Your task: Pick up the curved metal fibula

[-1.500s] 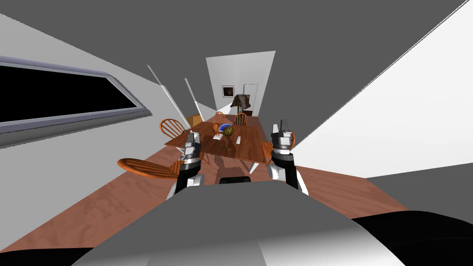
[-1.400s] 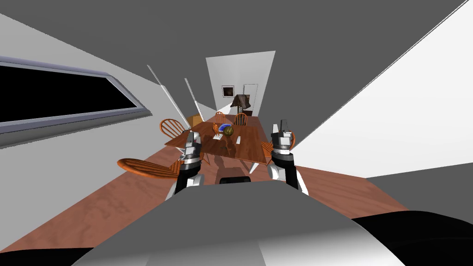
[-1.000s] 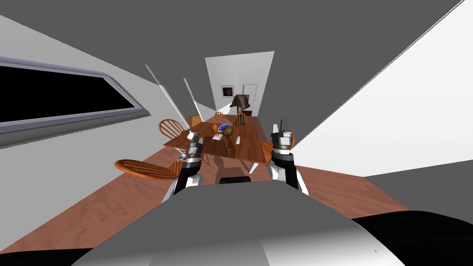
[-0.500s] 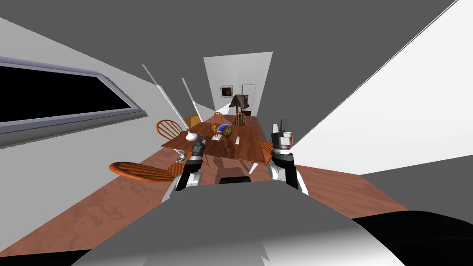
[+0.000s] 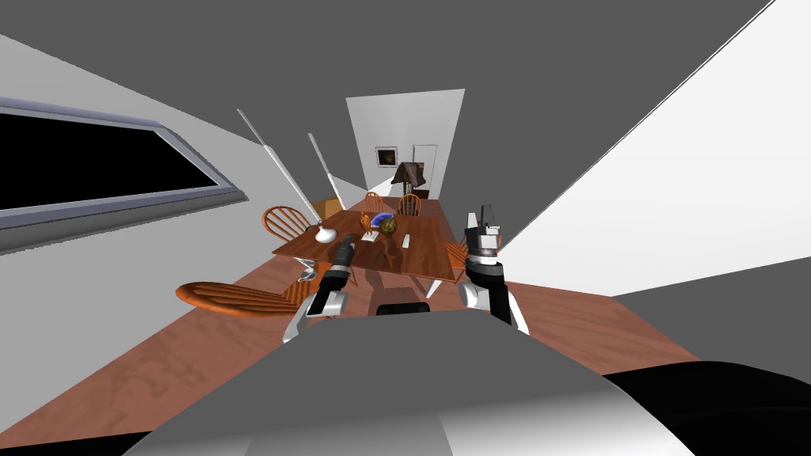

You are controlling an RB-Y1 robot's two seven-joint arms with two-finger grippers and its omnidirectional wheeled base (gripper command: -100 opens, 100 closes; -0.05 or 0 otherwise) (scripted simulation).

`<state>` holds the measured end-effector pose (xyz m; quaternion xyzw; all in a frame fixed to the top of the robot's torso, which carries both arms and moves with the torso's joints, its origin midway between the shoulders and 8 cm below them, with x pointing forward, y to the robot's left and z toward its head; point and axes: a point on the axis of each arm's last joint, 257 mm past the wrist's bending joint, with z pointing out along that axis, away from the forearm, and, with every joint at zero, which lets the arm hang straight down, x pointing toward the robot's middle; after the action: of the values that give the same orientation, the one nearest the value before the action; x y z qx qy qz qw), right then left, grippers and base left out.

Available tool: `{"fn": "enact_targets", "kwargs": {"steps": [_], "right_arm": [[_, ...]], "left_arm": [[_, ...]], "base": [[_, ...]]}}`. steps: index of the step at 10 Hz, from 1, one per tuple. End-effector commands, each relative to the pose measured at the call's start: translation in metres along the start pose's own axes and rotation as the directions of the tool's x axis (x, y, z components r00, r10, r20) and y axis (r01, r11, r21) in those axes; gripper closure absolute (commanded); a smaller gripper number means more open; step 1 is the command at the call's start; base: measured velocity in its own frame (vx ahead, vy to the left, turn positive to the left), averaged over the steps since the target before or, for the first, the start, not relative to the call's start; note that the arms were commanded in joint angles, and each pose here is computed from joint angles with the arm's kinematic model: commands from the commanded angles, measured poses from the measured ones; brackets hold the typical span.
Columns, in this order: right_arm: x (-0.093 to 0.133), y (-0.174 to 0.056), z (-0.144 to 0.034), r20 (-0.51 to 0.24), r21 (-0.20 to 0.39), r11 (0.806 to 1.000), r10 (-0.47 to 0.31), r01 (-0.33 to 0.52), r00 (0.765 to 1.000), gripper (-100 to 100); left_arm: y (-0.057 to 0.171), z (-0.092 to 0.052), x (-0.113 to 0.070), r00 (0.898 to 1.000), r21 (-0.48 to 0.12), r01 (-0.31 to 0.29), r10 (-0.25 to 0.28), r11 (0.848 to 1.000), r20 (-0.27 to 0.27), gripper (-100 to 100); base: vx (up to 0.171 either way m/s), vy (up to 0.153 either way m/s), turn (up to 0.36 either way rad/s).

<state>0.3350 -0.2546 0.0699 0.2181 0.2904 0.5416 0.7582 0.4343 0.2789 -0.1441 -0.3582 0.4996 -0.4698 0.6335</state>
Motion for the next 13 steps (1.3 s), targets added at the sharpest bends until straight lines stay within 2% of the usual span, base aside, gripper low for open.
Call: {"fn": "enact_targets", "kwargs": {"steps": [1,3,6,7,9,10,12,13], "right_arm": [[0.000,0.000,0.000,0.000,0.000,1.000,0.000,0.000,1.000,0],[0.000,0.000,0.000,0.000,0.000,1.000,0.000,0.000,1.000,0],[0.000,0.000,0.000,0.000,0.000,1.000,0.000,0.000,1.000,0],[0.000,0.000,0.000,0.000,0.000,1.000,0.000,0.000,1.000,0],[0.000,0.000,0.000,0.000,0.000,1.000,0.000,0.000,1.000,0],[0.000,0.000,0.000,0.000,0.000,1.000,0.000,0.000,1.000,0],[0.000,0.000,0.000,0.000,0.000,1.000,0.000,0.000,1.000,0],[0.000,0.000,0.000,0.000,0.000,1.000,0.000,0.000,1.000,0]], "left_arm": [[0.022,0.005,0.002,1.000,-0.060,0.006,-0.007,0.998,-0.005,-100],[0.037,0.009,0.003,1.000,-0.102,0.010,-0.011,0.995,-0.008,-100],[0.080,0.018,0.006,0.999,-0.218,0.029,-0.032,0.976,-0.008,-100],[0.083,0.017,0.006,0.999,-0.225,0.029,-0.032,0.974,-0.009,-100],[0.112,0.022,0.010,0.999,-0.303,0.045,-0.049,0.952,-0.006,-100],[0.114,0.022,0.010,0.999,-0.308,0.045,-0.049,0.950,-0.006,-100],[0.139,0.027,0.013,0.998,-0.381,0.062,-0.067,0.923,0.000,-100],[0.143,0.025,0.014,0.998,-0.390,0.061,-0.067,0.919,-0.001,-100]], "base": [[0.019,-0.002,-0.048],[0.019,-0.004,-0.028],[0.016,-0.005,-0.043],[0.019,-0.002,-0.016],[0.014,0.000,-0.037],[0.014,-0.002,-0.022],[0.015,-0.004,-0.039],[0.011,-0.002,-0.019]]}}
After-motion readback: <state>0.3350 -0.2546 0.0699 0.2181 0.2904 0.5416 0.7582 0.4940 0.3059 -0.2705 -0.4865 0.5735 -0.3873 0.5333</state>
